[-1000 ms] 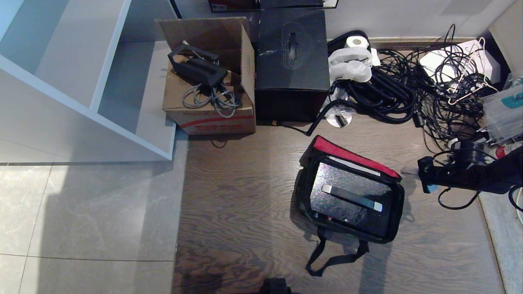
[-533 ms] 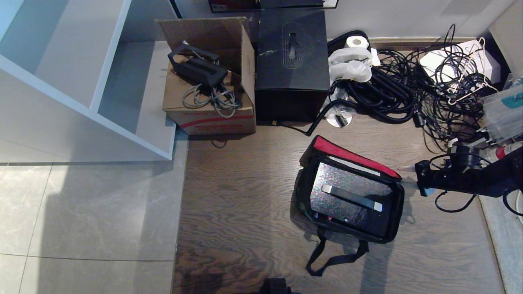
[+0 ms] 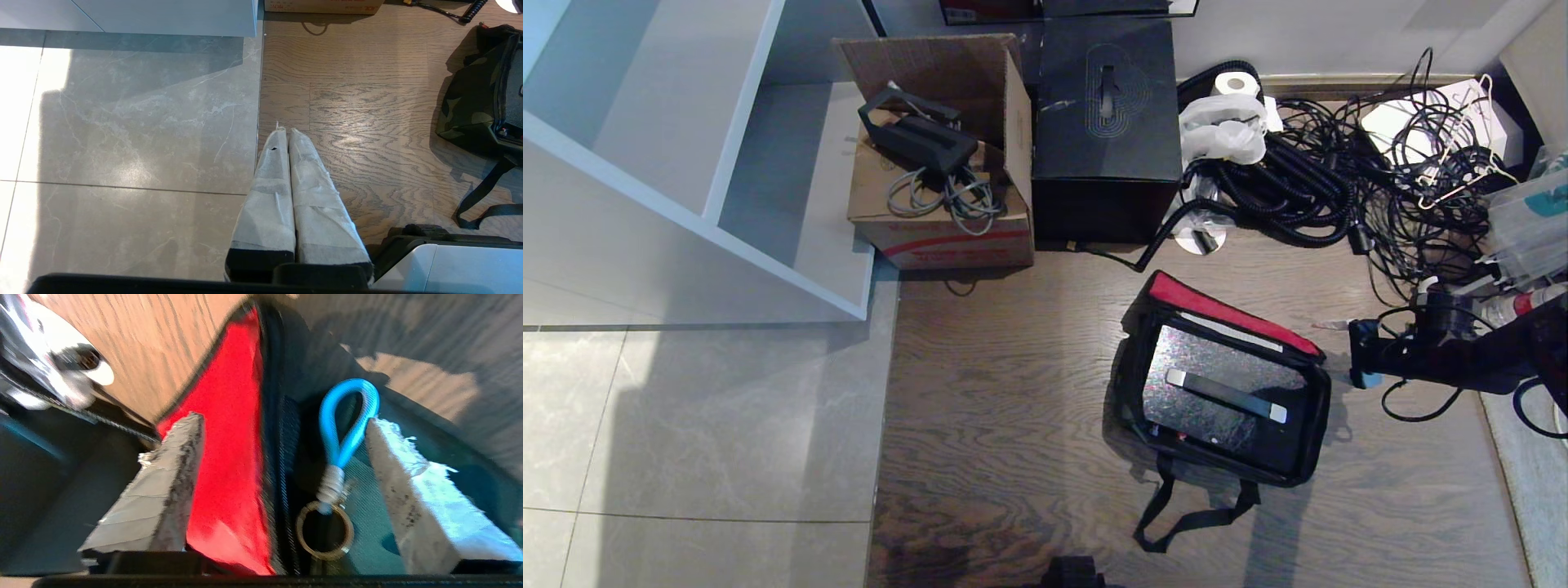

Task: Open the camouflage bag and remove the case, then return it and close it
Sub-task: Close the top of the storage box

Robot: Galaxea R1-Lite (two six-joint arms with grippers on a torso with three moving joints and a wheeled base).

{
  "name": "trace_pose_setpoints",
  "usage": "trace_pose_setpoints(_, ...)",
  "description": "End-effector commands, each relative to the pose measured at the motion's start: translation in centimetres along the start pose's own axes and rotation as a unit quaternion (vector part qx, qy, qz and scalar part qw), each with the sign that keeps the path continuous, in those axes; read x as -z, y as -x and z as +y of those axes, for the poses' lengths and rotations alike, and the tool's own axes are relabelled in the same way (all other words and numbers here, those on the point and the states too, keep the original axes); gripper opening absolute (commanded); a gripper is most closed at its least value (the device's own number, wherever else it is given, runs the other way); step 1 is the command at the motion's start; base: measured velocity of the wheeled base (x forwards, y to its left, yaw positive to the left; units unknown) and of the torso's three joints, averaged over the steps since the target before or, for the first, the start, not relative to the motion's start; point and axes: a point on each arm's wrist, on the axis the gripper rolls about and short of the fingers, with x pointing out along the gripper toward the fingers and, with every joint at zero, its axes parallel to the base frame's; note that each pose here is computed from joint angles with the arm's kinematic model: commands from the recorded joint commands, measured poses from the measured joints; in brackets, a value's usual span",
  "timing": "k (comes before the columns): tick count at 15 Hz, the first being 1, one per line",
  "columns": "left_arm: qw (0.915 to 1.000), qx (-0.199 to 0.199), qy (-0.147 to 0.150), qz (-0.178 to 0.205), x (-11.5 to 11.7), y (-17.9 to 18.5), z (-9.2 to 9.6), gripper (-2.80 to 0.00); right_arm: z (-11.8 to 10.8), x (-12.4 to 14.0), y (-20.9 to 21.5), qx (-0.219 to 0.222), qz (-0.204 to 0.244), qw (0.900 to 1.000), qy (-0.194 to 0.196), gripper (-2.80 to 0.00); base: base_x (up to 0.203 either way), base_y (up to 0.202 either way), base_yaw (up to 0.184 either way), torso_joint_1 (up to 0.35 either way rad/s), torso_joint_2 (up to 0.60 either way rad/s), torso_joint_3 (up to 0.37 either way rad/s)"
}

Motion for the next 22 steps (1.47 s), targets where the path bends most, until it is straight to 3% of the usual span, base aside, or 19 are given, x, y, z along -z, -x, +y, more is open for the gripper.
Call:
trace_pose_setpoints(1,1.0000,0.000,0.000,0.000,0.0,0.0,0.0,-2.80,-0.7,-0.1,-0.9,-0.006,0.003,1.000,-0.009,0.00,0.000,0.000,0.000,0.000,0.00,0.000)
trace_pose_setpoints(7,1.0000,0.000,0.000,0.001,0.0,0.0,0.0,-2.80,-0.5,-0.2,-2.2,-0.046,0.000,0.998,-0.038,0.00,0.000,0.000,0.000,0.000,0.00,0.000)
trace_pose_setpoints(8,1.0000,0.000,0.000,0.002,0.0,0.0,0.0,-2.80,-0.5,-0.2,-2.2,-0.047,0.001,0.998,-0.038,-1.07,0.000,0.000,0.000,0.000,0.00,0.000)
trace_pose_setpoints(9,1.0000,0.000,0.000,0.003,0.0,0.0,0.0,-2.80,-0.4,-0.2,-2.3,-0.050,0.004,0.998,-0.043,-2.80,0.000,0.000,0.000,0.000,0.00,0.000)
trace_pose_setpoints(20,1.0000,0.000,0.000,-0.001,0.0,0.0,0.0,-2.80,1.3,-0.1,-1.7,-0.067,0.005,0.997,-0.034,-2.80,0.000,0.000,0.000,0.000,0.00,0.000)
trace_pose_setpoints(22,1.0000,0.000,0.000,-0.001,0.0,0.0,0.0,-2.80,3.9,0.3,0.1,-0.084,0.001,0.996,-0.015,-2.80,0.000,0.000,0.000,0.000,0.00,0.000)
